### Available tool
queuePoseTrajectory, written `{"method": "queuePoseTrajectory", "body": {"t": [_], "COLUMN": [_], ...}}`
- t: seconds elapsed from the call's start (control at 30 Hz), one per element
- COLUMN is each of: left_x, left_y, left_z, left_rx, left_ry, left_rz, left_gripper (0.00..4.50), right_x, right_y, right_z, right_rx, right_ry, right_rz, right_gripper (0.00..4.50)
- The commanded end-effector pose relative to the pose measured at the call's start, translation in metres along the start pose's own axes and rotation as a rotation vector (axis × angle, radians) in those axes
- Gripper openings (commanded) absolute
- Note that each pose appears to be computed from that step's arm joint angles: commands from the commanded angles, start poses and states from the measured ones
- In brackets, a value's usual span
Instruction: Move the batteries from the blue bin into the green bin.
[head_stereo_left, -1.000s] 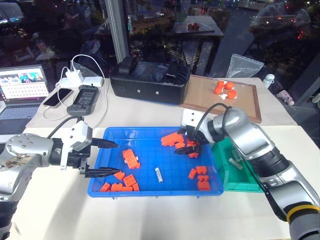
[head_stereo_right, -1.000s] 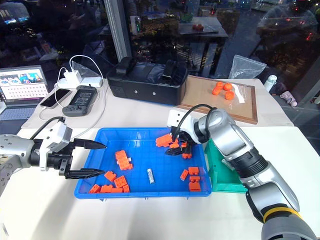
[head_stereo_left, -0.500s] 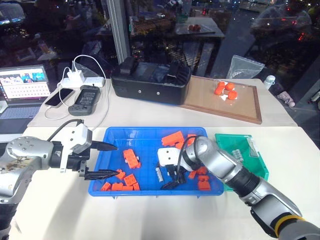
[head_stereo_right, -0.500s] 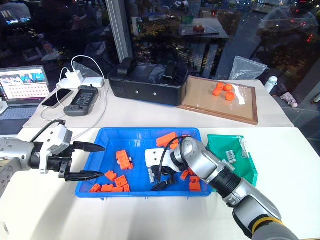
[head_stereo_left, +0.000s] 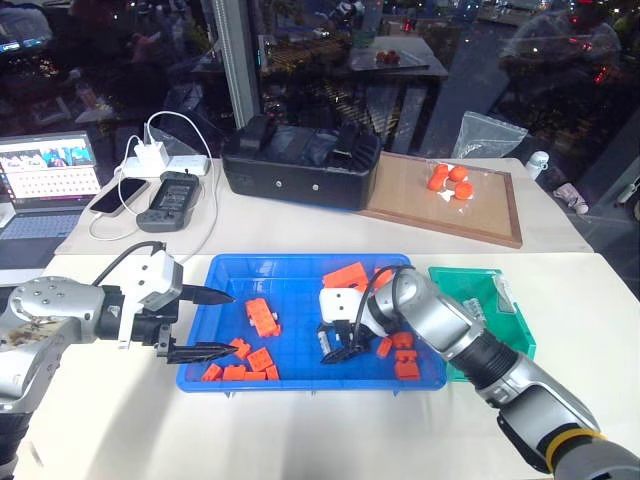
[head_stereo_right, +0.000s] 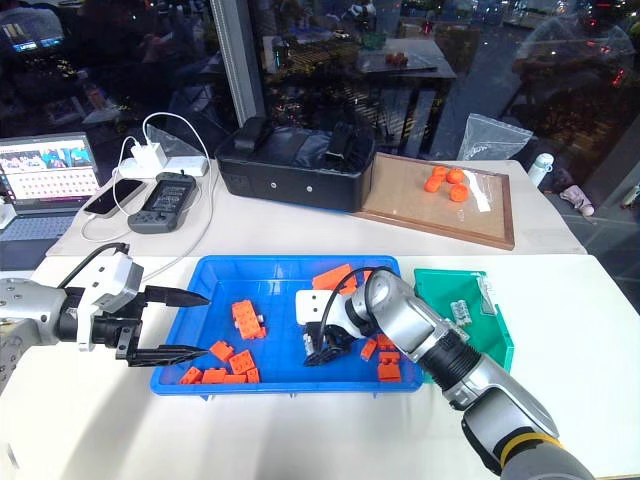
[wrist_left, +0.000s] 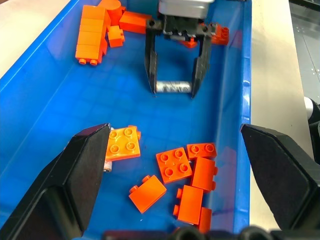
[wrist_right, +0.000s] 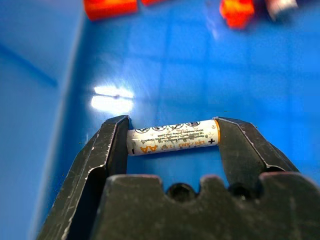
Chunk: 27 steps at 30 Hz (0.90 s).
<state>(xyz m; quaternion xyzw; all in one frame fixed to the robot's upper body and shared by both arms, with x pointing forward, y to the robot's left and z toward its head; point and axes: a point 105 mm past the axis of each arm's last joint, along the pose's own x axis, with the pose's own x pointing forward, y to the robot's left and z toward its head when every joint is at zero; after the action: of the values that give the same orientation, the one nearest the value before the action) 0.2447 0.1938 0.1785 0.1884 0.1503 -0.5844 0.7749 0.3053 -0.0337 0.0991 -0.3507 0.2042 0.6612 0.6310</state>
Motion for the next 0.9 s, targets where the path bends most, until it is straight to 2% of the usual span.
{"method": "queuePoseTrajectory", "body": {"t": [0.03, 0.1, 0.17, 0.33, 0.5, 0.7, 0.77, 0.8, 0.87, 0.9], "left_x": [-0.001, 0.001, 0.007, 0.016, 0.026, 0.030, 0.030, 0.030, 0.030, 0.028], "left_y": [0.003, 0.005, 0.008, 0.011, 0.013, 0.022, 0.025, 0.026, 0.029, 0.032], "left_z": [0.018, 0.023, 0.036, 0.084, 0.091, 0.097, 0.093, 0.090, 0.084, 0.079], "left_rx": [0.061, 0.075, 0.107, 0.173, 0.193, 0.176, 0.173, 0.166, 0.158, 0.158], "left_ry": [-0.046, -0.065, -0.119, -0.296, -0.317, -0.376, -0.365, -0.355, -0.327, -0.305], "left_rz": [-0.027, -0.039, -0.065, -0.127, -0.173, -0.139, -0.123, -0.115, -0.095, -0.075], "left_gripper": [4.50, 4.50, 4.50, 4.50, 4.50, 4.50, 4.50, 4.50, 4.50, 4.50], "right_x": [-0.051, -0.069, -0.105, -0.168, -0.199, -0.196, -0.195, -0.195, -0.196, -0.199], "right_y": [-0.019, -0.022, -0.028, -0.020, -0.010, 0.003, 0.003, 0.002, 0.000, -0.004], "right_z": [0.029, 0.028, 0.013, -0.031, -0.076, -0.104, -0.106, -0.106, -0.104, -0.099], "right_rx": [-0.010, 0.010, 0.054, 0.159, 0.249, 0.310, 0.314, 0.315, 0.309, 0.297], "right_ry": [-0.082, -0.081, -0.032, 0.140, 0.307, 0.372, 0.371, 0.367, 0.363, 0.353], "right_rz": [-0.104, -0.142, -0.231, -0.353, -0.446, -0.464, -0.469, -0.474, -0.475, -0.484], "right_gripper": [2.50, 2.50, 2.50, 2.50, 2.50, 2.50, 3.52, 3.72, 4.42, 4.42]}}
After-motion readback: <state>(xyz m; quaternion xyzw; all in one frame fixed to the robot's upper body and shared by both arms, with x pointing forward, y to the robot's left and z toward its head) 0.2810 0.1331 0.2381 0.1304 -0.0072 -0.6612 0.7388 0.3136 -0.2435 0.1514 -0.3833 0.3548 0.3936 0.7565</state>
